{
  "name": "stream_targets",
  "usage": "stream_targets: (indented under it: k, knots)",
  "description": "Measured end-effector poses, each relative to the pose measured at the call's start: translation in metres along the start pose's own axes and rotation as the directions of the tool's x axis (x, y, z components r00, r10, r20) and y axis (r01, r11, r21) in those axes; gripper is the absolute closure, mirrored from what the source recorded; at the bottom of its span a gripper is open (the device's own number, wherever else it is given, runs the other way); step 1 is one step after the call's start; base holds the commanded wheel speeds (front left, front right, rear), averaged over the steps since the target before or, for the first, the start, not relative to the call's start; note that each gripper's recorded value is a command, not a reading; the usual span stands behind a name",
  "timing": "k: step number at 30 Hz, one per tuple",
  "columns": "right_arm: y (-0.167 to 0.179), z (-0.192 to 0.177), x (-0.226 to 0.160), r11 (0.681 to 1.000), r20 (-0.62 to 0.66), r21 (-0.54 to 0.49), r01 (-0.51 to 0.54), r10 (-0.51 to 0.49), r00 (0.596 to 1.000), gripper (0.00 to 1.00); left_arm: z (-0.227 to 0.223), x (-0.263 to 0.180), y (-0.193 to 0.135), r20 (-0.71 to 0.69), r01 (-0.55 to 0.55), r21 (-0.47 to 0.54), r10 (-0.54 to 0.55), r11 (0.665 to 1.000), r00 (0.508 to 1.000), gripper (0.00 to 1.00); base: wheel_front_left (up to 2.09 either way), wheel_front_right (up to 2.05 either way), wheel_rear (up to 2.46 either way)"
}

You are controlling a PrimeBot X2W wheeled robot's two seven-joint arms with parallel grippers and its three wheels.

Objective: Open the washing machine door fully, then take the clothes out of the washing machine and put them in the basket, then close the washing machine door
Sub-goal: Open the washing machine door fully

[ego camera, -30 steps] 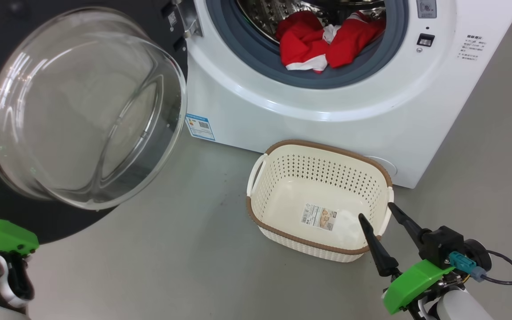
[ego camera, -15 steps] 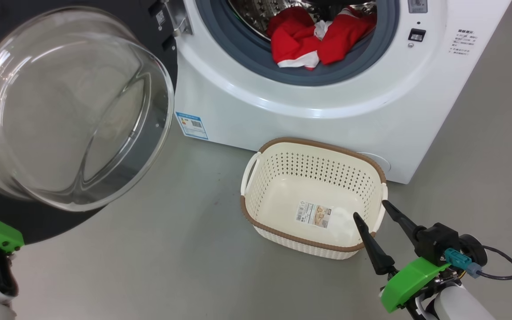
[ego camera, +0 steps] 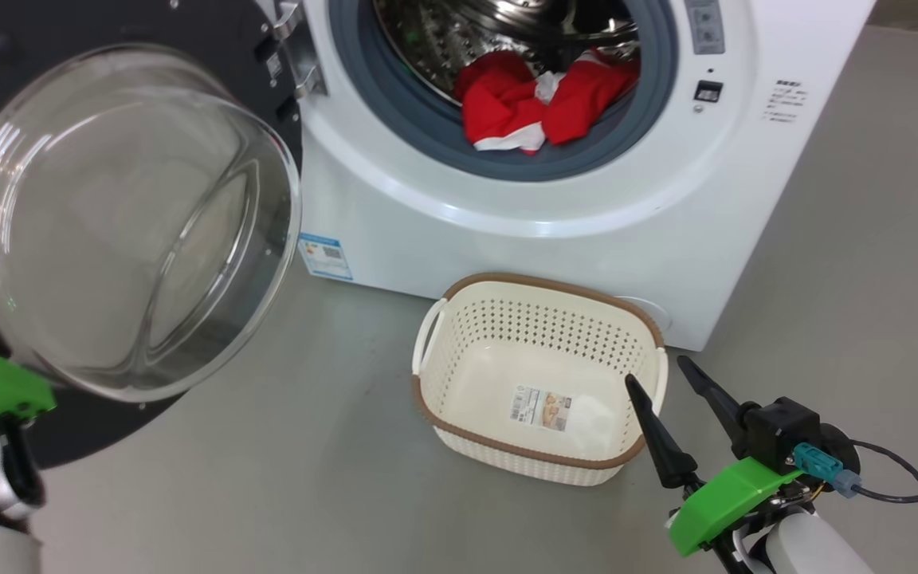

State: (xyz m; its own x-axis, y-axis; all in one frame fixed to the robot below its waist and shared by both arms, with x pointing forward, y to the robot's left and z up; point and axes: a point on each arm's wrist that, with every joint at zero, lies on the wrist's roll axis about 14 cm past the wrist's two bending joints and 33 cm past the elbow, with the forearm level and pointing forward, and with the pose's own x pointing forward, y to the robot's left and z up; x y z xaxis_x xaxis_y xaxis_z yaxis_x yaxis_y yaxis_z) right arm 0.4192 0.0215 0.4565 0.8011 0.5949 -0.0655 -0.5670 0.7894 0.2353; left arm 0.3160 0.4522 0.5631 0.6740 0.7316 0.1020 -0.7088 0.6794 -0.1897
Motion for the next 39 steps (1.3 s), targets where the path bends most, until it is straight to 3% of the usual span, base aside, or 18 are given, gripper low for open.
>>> stream_targets:
  k: [5, 11, 17, 22, 25, 30, 39]
  knots:
    - [-0.006, 0.011, -0.007, 0.999, 0.037, 0.018, 0.041, -0.042, 0.998, 0.0, 0.032, -0.009, -0.055, 0.121, 0.175, -0.034, -0.17, 0.984, 0.978, 0.0, 0.0, 0.0, 0.0]
    - [-0.025, 0.031, -0.02, 0.993, 0.101, 0.032, 0.114, -0.117, 0.988, 0.0, 0.048, -0.035, -0.115, 0.198, 0.376, -0.061, -0.358, 0.925, 0.912, 0.0, 0.0, 0.0, 0.0]
    - [-0.042, 0.042, -0.043, 0.982, 0.137, 0.011, 0.187, -0.186, 0.973, 0.0, 0.035, -0.063, -0.148, 0.172, 0.49, -0.074, -0.473, 0.869, 0.864, 0.0, 0.0, 0.0, 0.0]
    - [-0.068, 0.063, -0.068, 0.959, 0.201, -0.017, 0.284, -0.275, 0.94, 0.0, 0.018, -0.095, -0.182, 0.121, 0.626, -0.119, -0.615, 0.771, 0.779, 0.0, 0.0, 0.0, 0.0]
    - [-0.079, 0.064, -0.087, 0.942, 0.213, -0.022, 0.335, -0.323, 0.922, 0.0, 0.014, -0.109, -0.194, 0.119, 0.668, -0.156, -0.658, 0.727, 0.744, 0.0, 0.0, 0.0, 0.0]
    - [-0.094, 0.079, -0.113, 0.915, 0.268, -0.012, 0.402, -0.385, 0.883, 0.0, 0.003, -0.122, -0.204, 0.099, 0.697, -0.172, -0.692, 0.696, 0.715, 0.0, 0.0, 0.0, 0.0]
    - [-0.1, 0.093, -0.15, 0.886, 0.329, 0.007, 0.465, -0.441, 0.835, 0.0, -0.036, -0.145, -0.209, -0.007, 0.713, -0.191, -0.728, 0.674, 0.686, 0.0, 0.0, 0.0, 0.0]
